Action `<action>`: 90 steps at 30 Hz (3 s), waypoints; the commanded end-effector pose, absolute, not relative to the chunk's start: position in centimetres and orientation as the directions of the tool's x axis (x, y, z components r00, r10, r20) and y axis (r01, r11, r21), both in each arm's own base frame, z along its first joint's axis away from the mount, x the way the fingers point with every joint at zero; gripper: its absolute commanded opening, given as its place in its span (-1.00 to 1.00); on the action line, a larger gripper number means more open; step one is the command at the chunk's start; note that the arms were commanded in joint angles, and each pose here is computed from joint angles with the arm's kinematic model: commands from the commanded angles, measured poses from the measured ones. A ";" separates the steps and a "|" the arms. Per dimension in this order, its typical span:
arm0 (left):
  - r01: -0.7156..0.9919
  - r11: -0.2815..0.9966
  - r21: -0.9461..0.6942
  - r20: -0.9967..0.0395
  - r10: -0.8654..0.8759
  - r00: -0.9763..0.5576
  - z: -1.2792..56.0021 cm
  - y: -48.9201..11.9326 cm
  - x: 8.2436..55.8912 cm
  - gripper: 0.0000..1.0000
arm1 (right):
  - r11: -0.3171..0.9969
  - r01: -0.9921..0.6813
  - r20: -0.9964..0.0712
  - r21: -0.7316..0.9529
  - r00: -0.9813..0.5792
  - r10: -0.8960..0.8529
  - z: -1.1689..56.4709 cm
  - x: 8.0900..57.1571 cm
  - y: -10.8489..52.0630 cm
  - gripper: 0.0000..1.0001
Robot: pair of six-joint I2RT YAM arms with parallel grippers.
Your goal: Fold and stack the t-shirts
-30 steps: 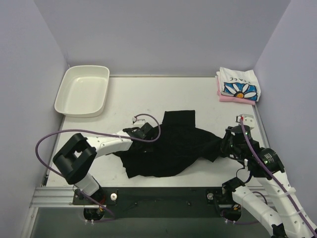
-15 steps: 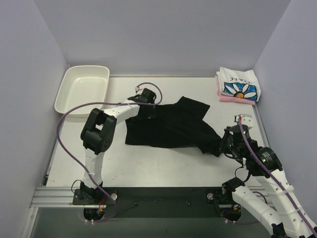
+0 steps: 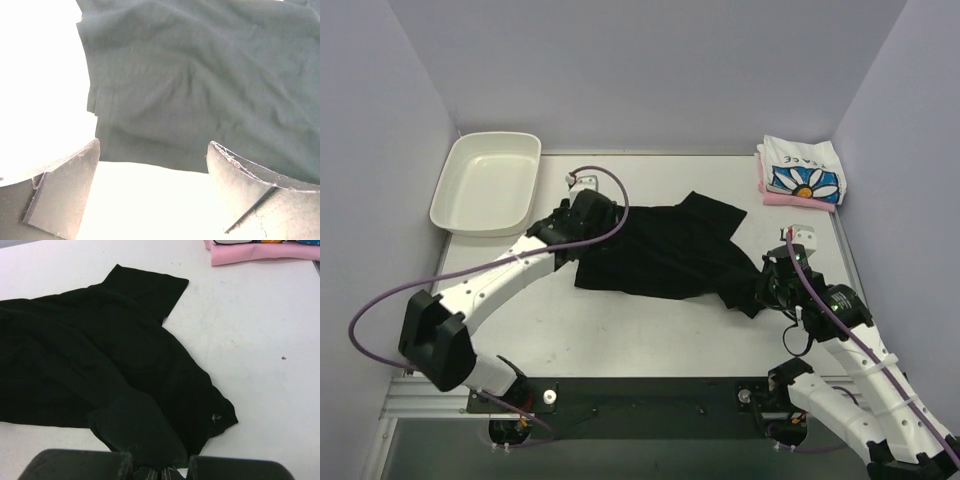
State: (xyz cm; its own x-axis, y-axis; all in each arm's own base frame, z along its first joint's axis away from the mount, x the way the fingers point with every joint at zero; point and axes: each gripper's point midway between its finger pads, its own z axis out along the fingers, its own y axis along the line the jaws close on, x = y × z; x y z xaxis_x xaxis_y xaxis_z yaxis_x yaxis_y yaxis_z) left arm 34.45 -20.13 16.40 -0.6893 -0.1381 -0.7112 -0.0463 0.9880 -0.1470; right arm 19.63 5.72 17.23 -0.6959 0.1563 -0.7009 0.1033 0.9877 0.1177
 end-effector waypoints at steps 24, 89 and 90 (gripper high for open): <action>-0.249 0.968 -0.024 -0.552 -0.221 -0.804 2.3 -14.0 30.0 0.54 | 0.988 0.089 -0.712 0.129 -0.685 0.154 16.6 19.5 6.2 -1.00; 0.261 0.864 -0.431 -0.869 -0.475 0.140 61.6 -7.2 21.2 -1.00 | 0.851 -0.459 -0.918 0.256 0.161 0.363 61.1 13.1 6.6 -1.00; 0.263 0.865 -0.427 -0.865 -0.475 0.159 62.3 -7.0 21.1 -1.00 | 0.851 -0.458 -0.909 0.257 0.183 0.373 62.1 13.1 6.4 -1.00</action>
